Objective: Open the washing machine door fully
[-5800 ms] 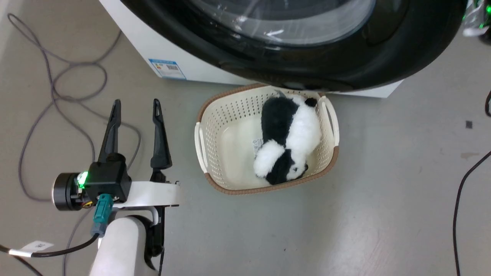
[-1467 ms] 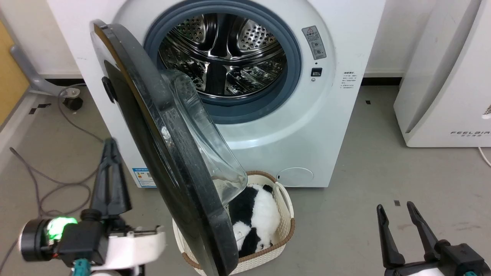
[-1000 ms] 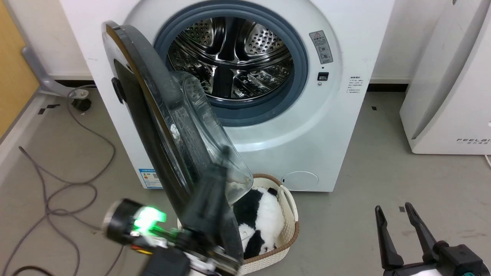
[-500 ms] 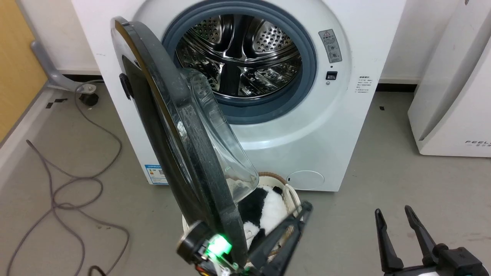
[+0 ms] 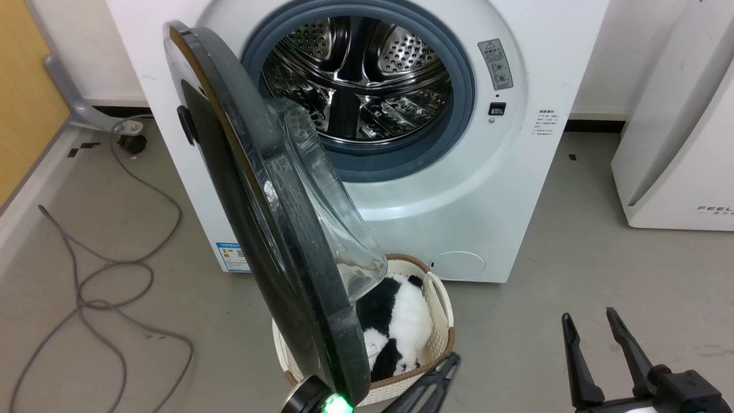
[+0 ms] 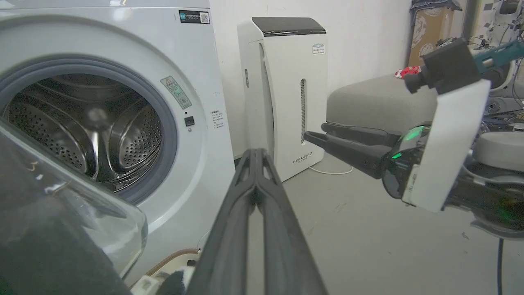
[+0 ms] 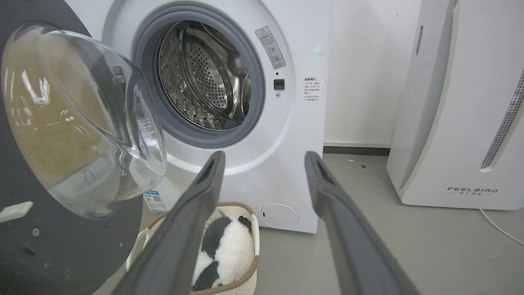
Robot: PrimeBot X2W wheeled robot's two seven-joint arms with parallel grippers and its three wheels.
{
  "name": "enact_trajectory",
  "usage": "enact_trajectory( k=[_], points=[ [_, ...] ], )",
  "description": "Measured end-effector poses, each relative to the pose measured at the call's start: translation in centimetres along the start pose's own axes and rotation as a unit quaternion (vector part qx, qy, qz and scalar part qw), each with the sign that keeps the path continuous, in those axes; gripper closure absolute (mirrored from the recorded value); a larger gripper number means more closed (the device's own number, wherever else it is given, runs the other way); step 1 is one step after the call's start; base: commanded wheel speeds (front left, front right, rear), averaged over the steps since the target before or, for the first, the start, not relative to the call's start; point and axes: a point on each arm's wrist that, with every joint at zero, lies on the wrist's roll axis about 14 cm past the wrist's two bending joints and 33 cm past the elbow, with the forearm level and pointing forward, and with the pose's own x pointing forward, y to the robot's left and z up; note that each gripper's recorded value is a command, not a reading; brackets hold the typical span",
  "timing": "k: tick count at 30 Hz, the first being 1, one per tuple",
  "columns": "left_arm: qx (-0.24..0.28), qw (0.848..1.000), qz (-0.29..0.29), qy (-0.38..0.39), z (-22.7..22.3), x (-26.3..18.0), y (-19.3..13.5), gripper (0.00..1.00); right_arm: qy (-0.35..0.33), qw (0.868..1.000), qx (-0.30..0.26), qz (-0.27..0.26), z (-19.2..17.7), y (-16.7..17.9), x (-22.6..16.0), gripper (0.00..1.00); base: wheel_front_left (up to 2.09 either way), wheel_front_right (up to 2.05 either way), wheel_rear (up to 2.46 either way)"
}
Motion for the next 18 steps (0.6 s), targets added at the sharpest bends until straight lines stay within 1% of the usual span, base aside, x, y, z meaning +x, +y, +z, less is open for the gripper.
enact_trajectory(
  k=[9, 11, 18],
  points=[
    [0.008, 0.995, 0.085, 0.053, -3.2, -1.5, 4.6, 1.00, 0.010, 1.000, -0.004, 0.005, -0.6, 0.2, 0.2, 0.00, 0.00, 0.00, 0.00],
    [0.015, 0.994, 0.096, 0.060, -3.5, -1.9, 5.4, 1.00, 0.011, 1.000, -0.006, 0.008, -0.7, 0.4, 0.3, 0.00, 0.00, 0.00, 0.00],
    [0.021, 0.991, 0.114, 0.062, -3.3, -3.0, 6.3, 1.00, 0.015, 1.000, -0.008, 0.024, -1.0, 1.3, 1.0, 0.00, 0.00, 0.00, 0.00]
  ],
)
